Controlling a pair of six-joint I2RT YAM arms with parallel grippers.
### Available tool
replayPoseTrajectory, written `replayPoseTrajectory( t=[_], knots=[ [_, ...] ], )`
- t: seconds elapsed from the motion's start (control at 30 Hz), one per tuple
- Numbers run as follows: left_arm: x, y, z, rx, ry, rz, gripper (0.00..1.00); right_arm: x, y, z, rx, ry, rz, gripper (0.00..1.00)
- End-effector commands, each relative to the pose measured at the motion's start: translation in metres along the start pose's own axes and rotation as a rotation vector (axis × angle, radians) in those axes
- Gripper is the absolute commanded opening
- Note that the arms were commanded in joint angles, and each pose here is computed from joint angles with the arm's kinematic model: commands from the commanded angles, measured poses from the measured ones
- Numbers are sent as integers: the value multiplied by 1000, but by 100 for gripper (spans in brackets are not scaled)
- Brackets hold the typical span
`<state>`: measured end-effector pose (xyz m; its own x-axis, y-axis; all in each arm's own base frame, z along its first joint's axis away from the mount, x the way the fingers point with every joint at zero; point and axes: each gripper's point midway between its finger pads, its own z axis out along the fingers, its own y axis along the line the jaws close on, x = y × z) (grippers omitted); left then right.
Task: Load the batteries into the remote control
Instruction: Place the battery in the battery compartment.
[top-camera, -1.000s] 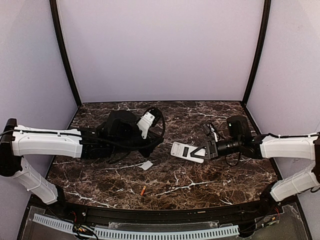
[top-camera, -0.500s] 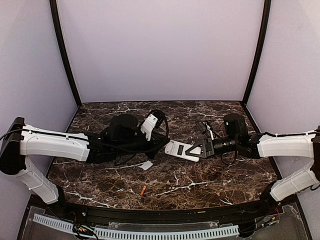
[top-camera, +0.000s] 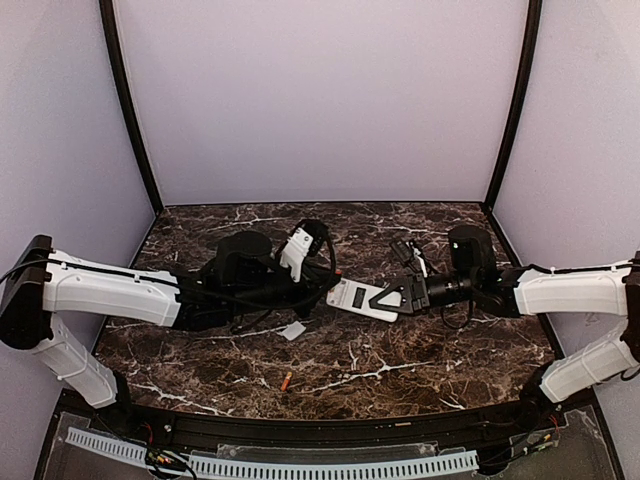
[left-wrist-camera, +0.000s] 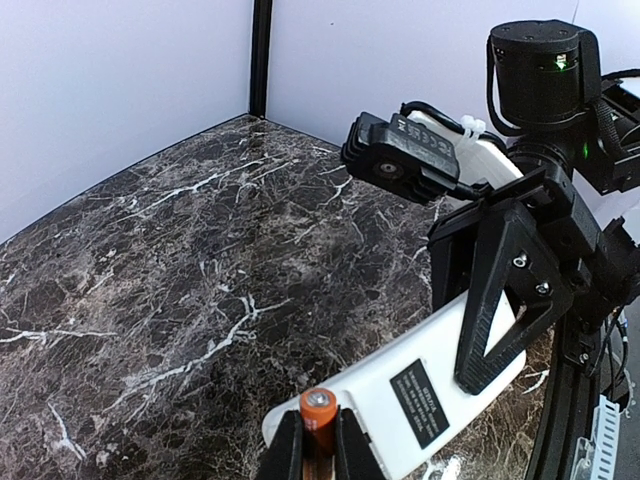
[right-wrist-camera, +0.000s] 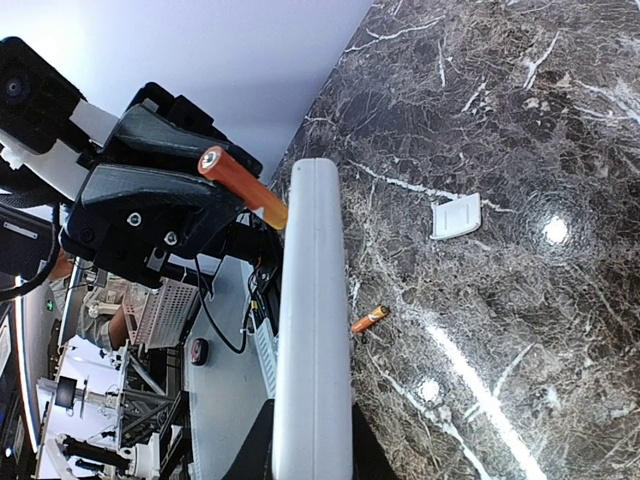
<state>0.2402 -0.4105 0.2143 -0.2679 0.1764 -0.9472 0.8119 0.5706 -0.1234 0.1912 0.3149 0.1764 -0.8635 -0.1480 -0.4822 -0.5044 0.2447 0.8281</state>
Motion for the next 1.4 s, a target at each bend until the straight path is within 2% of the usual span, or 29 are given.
replayPoseTrajectory(
  t=[0.0,0.6,1.37],
  knots=[
    [4,0,1,-2,-11,5,2,-14,22,1,-60,-23,-58,0],
    [17,8,3,-44,28,5,5,-20,30,-2,-70,-40,-71,0],
    [17,20,-3,-115,45,-4,27,-16,22,-2,-13,-11,-77,0]
  ],
)
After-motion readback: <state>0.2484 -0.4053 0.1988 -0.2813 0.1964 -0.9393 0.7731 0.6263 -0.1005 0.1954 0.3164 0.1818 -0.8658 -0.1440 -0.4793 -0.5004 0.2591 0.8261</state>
